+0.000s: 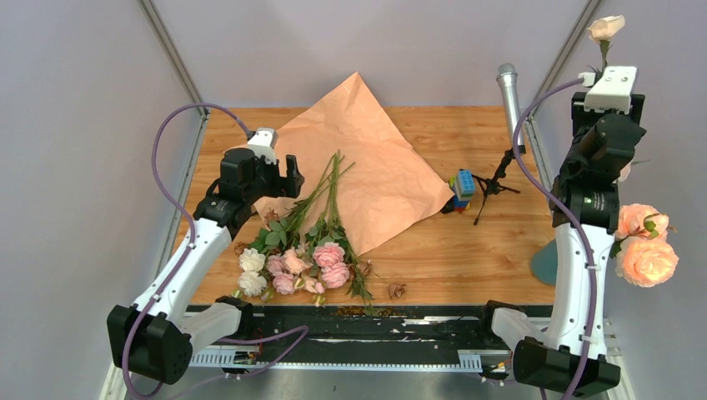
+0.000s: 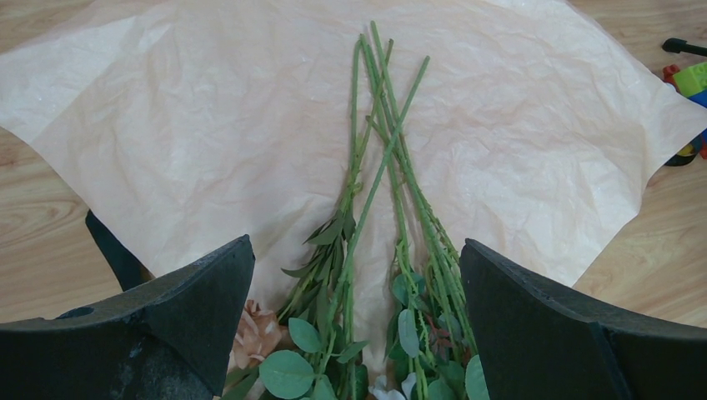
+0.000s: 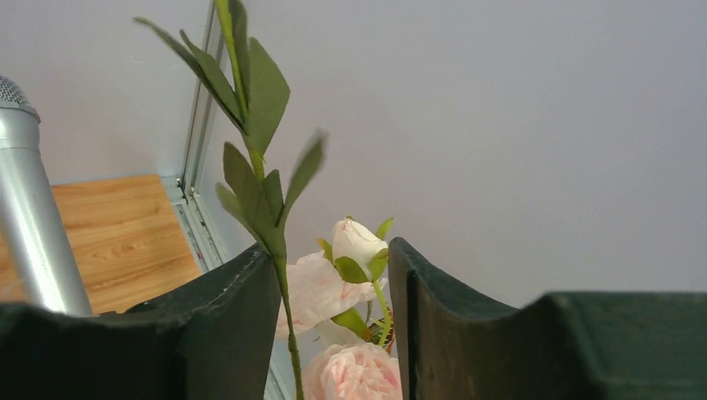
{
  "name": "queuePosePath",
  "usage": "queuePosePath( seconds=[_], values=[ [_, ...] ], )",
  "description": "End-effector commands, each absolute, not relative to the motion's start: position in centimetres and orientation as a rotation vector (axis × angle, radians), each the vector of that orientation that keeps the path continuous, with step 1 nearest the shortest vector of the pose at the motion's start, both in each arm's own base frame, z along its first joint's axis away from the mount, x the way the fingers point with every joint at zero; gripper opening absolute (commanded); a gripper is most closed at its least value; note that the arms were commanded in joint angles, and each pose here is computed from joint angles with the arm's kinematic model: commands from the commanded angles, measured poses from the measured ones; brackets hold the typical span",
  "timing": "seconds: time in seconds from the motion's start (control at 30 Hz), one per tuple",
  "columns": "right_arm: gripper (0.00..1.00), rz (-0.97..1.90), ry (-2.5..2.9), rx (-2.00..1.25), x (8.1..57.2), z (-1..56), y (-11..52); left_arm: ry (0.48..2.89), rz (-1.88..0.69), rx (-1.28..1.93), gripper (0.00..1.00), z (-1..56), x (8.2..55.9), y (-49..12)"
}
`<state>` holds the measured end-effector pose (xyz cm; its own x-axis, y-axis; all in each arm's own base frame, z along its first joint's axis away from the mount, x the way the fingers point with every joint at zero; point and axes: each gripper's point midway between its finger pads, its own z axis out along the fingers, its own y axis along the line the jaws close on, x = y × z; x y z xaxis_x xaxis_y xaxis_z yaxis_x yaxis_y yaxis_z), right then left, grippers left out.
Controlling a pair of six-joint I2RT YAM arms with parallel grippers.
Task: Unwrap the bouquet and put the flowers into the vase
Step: Insert the fake flower into the vase.
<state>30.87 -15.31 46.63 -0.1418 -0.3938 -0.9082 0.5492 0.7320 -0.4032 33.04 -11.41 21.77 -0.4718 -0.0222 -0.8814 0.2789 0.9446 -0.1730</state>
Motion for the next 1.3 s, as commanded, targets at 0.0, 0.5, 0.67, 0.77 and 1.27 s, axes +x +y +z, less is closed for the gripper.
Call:
queuePosePath(
  seconds=[0.0, 0.5, 0.67, 0.77, 1.27],
  values=[
    [0.53, -0.816, 1.421, 0.173, 28.9, 49.0, -15.1, 1.986, -0.358, 0.193, 1.0, 22.8, 33.6, -11.5],
    [0.78, -0.719, 1.388, 0.201, 25.5, 49.8, -13.4, 1.987, -0.362, 0.195, 1.0, 22.6, 33.6, -11.5],
    [0.76, -0.742, 1.434, 0.316, 24.2, 47.8, -14.4, 1.984, -0.354, 0.194, 1.0, 22.6, 33.4, -11.3],
    [0.74, -0.755, 1.456, 0.37, 23.7, 46.4, -14.9, 1.984, -0.354, 0.197, 1.0, 22.6, 33.4, -11.3],
    [0.78, -0.731, 1.591, 0.39, 24.7, 41.0, -15.0, 1.993, -0.354, 0.198, 1.0, 22.3, 33.1, -11.2]
  ],
)
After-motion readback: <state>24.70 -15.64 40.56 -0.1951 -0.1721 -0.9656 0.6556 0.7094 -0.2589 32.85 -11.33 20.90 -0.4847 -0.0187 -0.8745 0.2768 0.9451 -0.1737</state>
